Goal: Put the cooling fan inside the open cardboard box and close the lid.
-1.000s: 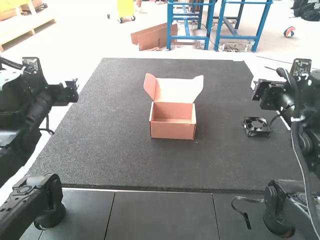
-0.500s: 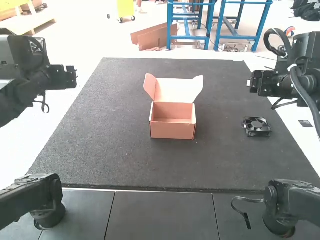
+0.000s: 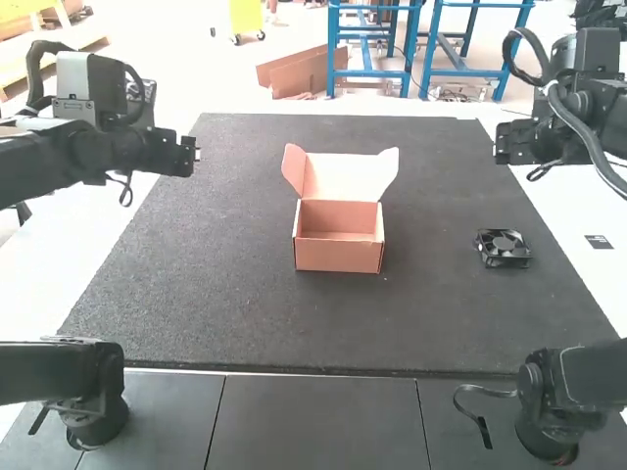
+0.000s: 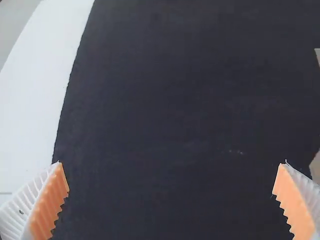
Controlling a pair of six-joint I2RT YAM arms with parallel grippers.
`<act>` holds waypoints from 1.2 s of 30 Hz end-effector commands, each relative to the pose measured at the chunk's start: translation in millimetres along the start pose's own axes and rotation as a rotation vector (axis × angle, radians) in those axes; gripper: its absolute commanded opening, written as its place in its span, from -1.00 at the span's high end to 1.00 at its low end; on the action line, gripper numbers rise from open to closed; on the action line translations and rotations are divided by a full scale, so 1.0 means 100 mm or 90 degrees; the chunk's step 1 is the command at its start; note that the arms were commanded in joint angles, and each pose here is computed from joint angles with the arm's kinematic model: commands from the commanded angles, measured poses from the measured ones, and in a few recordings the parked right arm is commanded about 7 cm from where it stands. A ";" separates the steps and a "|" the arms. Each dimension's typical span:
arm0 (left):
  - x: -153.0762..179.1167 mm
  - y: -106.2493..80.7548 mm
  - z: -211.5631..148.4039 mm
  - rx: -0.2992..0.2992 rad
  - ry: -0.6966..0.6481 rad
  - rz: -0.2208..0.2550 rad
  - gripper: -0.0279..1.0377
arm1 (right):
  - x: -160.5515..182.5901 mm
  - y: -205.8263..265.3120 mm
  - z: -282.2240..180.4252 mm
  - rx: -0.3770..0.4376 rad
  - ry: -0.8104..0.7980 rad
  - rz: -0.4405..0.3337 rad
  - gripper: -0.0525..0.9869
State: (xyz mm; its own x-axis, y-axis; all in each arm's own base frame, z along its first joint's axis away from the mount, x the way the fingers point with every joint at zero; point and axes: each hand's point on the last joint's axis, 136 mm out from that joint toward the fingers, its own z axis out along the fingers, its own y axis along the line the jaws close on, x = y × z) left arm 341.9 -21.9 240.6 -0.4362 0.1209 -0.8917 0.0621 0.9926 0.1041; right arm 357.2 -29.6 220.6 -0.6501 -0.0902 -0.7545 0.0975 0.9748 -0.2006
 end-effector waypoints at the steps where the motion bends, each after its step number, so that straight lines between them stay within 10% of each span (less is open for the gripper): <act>1: -0.17 -0.18 -0.08 0.029 -0.029 -0.005 -0.87 | -0.04 -0.09 0.00 -0.008 0.010 0.012 -0.84; 10: -0.29 -0.42 -0.13 0.068 -0.040 -0.017 -0.87 | 0.44 -0.49 0.37 0.013 0.138 0.011 -0.83; 21: -0.30 -0.32 -0.12 0.053 -0.043 -0.021 -0.87 | 0.70 -0.63 0.73 -0.111 0.255 0.038 -0.83; 36: -0.29 -0.34 -0.11 0.078 -0.041 -0.033 -0.87 | 1.00 -0.87 1.32 -0.122 0.346 -0.046 -0.84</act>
State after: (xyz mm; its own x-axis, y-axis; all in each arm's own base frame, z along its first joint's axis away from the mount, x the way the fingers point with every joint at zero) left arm 339.5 -58.5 252.0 -0.4136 0.0918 -0.9058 0.1490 0.9883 0.0321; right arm 375.5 -135.2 74.2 -0.9552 -0.0429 -0.2929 -0.0330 0.9987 -0.0386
